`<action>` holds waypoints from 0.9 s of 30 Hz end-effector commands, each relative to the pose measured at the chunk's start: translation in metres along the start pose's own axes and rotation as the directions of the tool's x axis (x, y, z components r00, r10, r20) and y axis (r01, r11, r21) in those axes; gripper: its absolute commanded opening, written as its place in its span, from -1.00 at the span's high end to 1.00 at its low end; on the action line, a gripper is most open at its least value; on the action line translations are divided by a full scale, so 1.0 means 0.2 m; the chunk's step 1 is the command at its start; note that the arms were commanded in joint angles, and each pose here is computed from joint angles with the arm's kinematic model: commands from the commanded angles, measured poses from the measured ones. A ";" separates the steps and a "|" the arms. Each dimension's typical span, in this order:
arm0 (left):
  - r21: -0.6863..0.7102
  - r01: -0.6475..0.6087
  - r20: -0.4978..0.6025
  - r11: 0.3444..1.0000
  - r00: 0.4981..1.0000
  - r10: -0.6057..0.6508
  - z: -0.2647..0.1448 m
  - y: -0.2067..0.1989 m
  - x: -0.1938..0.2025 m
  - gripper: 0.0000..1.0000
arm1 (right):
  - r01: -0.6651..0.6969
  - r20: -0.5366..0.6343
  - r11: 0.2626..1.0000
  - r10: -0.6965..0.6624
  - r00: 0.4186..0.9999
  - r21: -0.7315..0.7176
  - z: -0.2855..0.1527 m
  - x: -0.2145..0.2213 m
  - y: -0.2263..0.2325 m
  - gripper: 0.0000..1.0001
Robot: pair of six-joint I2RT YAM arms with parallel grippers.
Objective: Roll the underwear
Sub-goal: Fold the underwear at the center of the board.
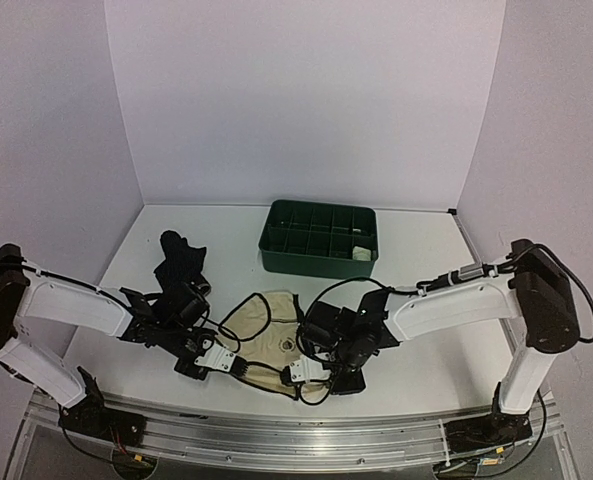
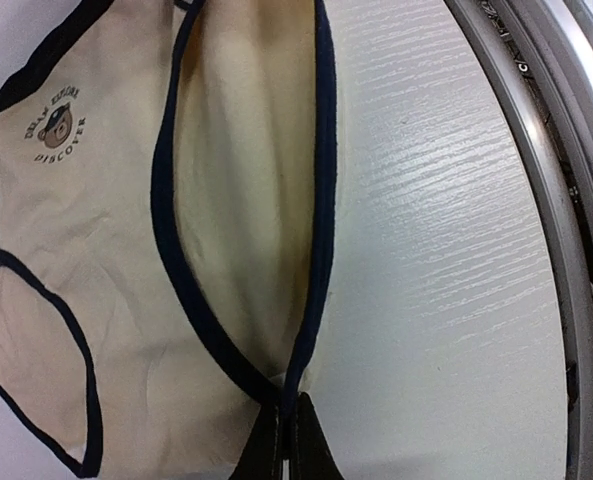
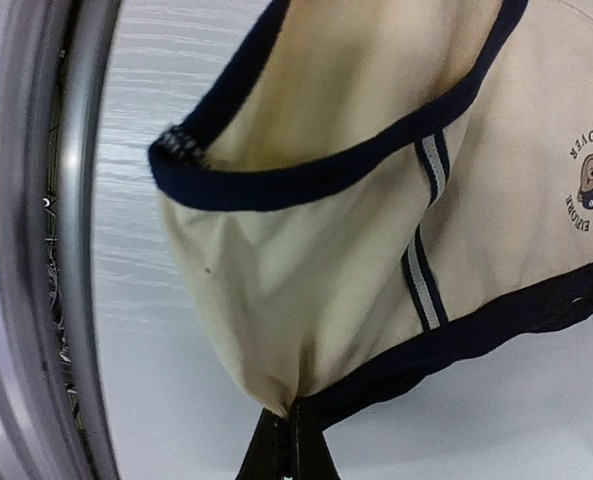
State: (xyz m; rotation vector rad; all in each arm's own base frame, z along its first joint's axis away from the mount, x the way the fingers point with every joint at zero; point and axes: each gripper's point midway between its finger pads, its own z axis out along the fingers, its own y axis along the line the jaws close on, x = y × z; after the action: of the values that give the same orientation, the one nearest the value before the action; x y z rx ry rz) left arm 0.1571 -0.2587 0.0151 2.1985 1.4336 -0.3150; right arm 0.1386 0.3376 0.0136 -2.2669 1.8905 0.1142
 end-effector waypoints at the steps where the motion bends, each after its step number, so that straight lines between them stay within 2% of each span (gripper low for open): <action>1: 0.012 0.071 0.042 0.997 0.997 -0.072 -0.08 0.02 -0.08 1.00 | -0.087 0.009 0.994 0.088 0.996 -0.064 -0.20 -0.04 0.17 1.00; 7: 0.129 0.112 0.102 0.985 0.987 -0.126 -0.15 -0.07 -0.16 1.00 | -0.118 0.028 0.981 0.124 0.992 -0.153 -0.35 -0.12 0.36 1.00; 13: 0.265 0.182 0.165 0.947 0.959 -0.230 -0.21 -0.16 -0.26 1.00 | -0.210 0.106 0.943 0.244 0.964 -0.257 -0.48 -0.28 0.43 1.00; 20: 0.367 0.355 0.200 0.860 0.872 -0.446 -0.29 -0.08 -0.29 1.00 | -0.316 0.196 0.888 0.393 0.898 -0.334 -0.57 -0.37 0.17 1.00; 27: 0.405 0.498 0.167 0.767 0.784 -0.598 -0.28 0.05 -0.21 1.00 | -0.480 0.165 0.785 0.573 0.803 -0.392 -0.46 -0.29 -0.17 1.00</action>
State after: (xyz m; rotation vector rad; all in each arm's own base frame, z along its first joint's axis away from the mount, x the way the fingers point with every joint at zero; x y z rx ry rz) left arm 0.1351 -0.2628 0.0755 1.8990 1.8474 -0.9915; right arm 0.1325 0.3745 0.1251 -1.7781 2.3177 0.7225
